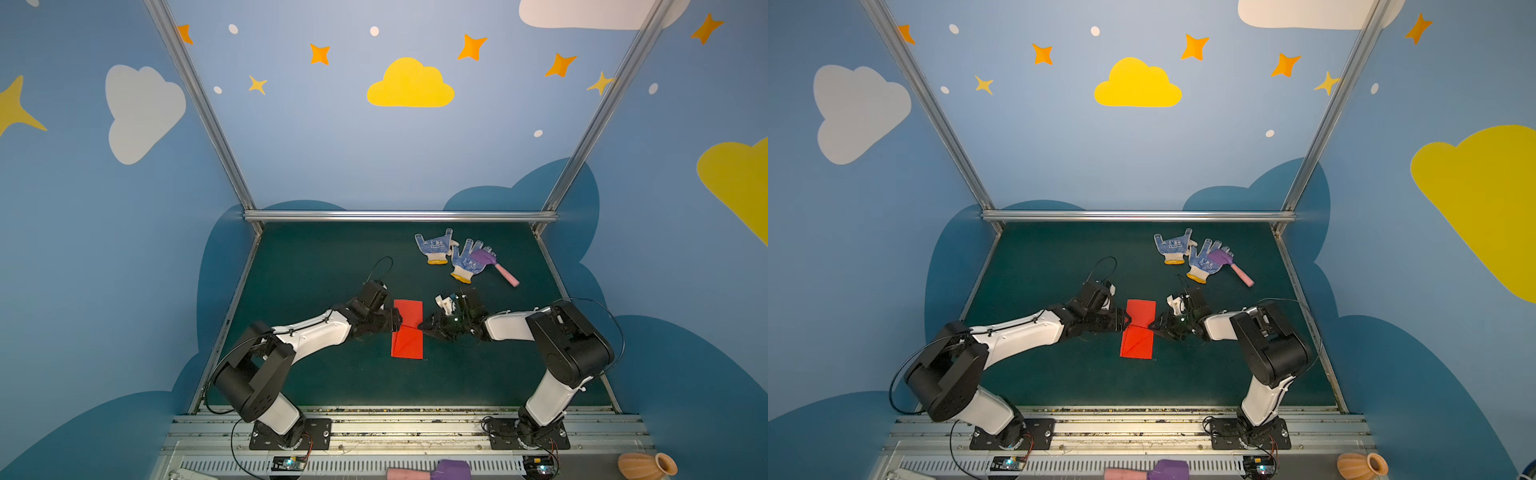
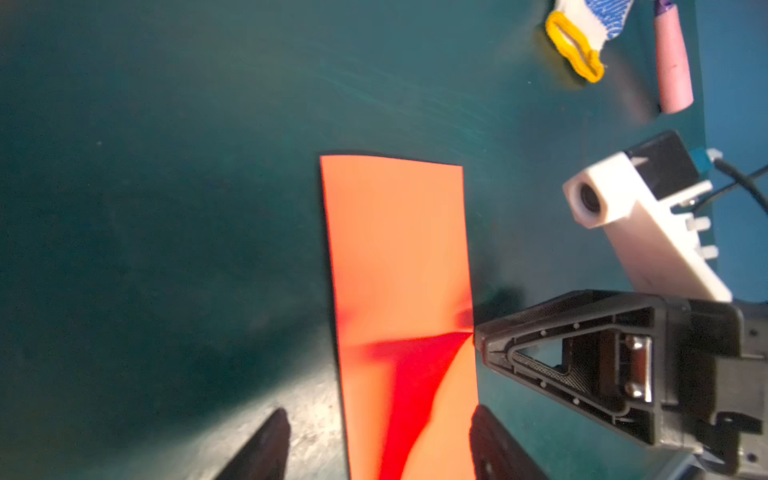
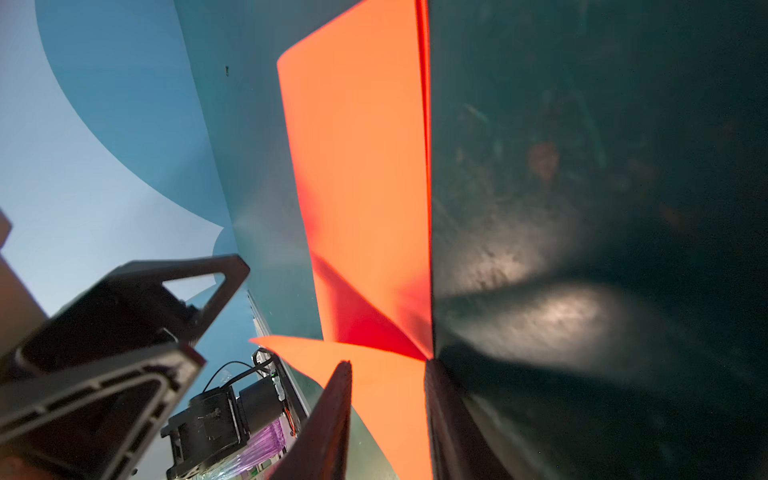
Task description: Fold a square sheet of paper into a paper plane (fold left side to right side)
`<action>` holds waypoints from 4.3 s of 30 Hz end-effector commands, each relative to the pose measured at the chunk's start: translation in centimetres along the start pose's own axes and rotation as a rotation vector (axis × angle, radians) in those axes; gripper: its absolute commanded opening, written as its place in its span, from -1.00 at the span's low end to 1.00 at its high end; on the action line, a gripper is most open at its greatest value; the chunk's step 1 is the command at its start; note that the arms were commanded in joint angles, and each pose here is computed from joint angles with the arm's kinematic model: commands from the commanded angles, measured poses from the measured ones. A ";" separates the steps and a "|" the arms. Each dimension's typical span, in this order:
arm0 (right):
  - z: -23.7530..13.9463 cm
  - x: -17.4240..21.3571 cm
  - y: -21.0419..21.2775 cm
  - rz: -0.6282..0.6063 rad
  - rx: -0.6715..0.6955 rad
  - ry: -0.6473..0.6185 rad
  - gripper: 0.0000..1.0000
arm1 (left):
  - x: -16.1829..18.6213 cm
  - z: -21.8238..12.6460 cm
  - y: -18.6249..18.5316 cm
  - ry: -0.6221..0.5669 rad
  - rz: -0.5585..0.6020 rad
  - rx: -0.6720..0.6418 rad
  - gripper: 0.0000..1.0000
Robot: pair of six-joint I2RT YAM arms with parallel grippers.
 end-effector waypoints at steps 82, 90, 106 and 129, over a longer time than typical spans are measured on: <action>-9.6 1.3 0.3 -0.036 0.177 -0.015 0.13 | -3.9 -1.1 -5.7 0.033 -0.025 -0.255 0.56; -2.2 1.9 8.3 -0.269 0.182 0.135 -0.01 | -5.8 -4.4 1.7 -0.034 -0.163 -0.324 0.61; 5.9 4.9 7.0 -0.437 0.404 0.356 -0.24 | -6.3 -5.8 4.6 -0.024 -0.230 -0.311 0.65; -5.4 0.2 4.8 -0.402 0.403 0.230 -0.07 | -5.0 -5.0 1.7 0.061 -0.224 -0.108 0.73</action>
Point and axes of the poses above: each gripper's point midway between its finger pads, its own z axis out along the fingers, its own y axis along the line the jaws close on, x = y × z, the point moved 6 cm from there along -z, back along the fingers, and after that the axes turned 7 degrees about -z, right-handed, at the moved point
